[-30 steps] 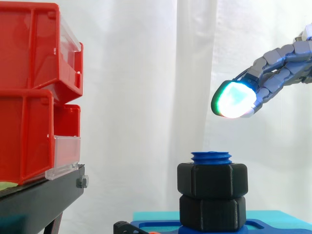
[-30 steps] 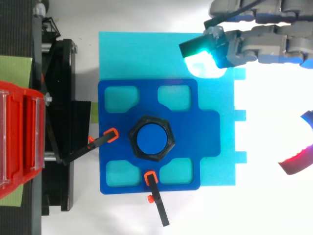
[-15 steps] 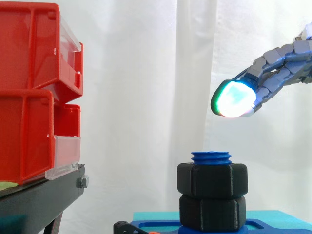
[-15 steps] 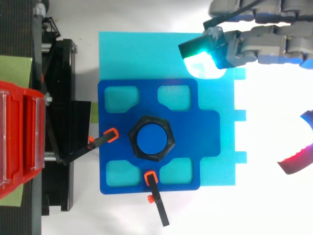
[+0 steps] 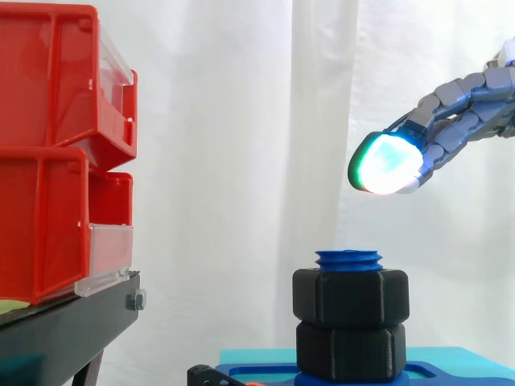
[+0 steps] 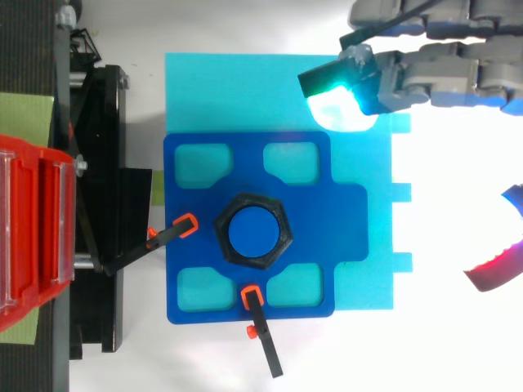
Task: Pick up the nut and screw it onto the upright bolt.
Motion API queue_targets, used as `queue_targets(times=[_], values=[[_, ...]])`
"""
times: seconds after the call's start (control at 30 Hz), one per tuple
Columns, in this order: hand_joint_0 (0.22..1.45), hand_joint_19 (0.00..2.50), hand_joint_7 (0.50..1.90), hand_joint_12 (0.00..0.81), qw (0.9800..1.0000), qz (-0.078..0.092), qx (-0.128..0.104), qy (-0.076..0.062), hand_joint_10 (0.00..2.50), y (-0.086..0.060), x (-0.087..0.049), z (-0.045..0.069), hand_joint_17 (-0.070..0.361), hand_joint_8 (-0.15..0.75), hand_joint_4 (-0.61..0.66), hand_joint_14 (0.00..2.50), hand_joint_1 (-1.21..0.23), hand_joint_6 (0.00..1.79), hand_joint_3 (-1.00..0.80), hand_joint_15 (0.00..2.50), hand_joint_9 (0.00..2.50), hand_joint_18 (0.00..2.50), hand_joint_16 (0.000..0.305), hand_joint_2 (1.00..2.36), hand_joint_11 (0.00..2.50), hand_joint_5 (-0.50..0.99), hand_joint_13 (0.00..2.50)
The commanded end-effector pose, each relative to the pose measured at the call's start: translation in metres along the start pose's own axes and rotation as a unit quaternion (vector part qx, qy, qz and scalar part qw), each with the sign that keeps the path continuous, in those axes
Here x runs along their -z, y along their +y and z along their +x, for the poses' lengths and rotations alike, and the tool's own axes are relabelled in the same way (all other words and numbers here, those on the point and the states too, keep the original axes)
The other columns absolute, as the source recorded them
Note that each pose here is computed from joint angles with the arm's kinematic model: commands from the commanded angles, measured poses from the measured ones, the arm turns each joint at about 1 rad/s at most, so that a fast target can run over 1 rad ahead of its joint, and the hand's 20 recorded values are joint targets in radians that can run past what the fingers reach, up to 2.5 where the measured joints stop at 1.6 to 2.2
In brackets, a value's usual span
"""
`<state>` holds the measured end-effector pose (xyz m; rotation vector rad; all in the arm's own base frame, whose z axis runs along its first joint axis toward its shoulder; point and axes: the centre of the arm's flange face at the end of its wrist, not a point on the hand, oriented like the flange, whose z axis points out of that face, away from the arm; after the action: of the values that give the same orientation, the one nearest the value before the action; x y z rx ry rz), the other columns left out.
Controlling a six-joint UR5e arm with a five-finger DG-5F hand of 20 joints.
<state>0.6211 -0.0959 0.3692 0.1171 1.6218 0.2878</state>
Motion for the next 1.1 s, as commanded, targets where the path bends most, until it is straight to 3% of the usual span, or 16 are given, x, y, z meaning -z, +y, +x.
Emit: queue_targets(times=[0.0,1.07], values=[[0.48,0.0,0.63,0.394,1.0,0.0,0.0,0.0,0.0,-0.0005,0.0,-0.0006,0.121,0.246,0.2,0.0,-0.34,0.5,-0.5,0.0,0.04,0.0,0.054,1.0,0.0,-0.23,0.0],[0.49,0.0,0.61,0.387,1.0,0.001,0.0,0.001,0.0,-0.0007,0.0002,0.0002,0.119,0.246,0.22,0.0,-0.35,0.5,-0.5,0.0,0.07,0.0,0.053,1.0,0.0,-0.23,0.03]])
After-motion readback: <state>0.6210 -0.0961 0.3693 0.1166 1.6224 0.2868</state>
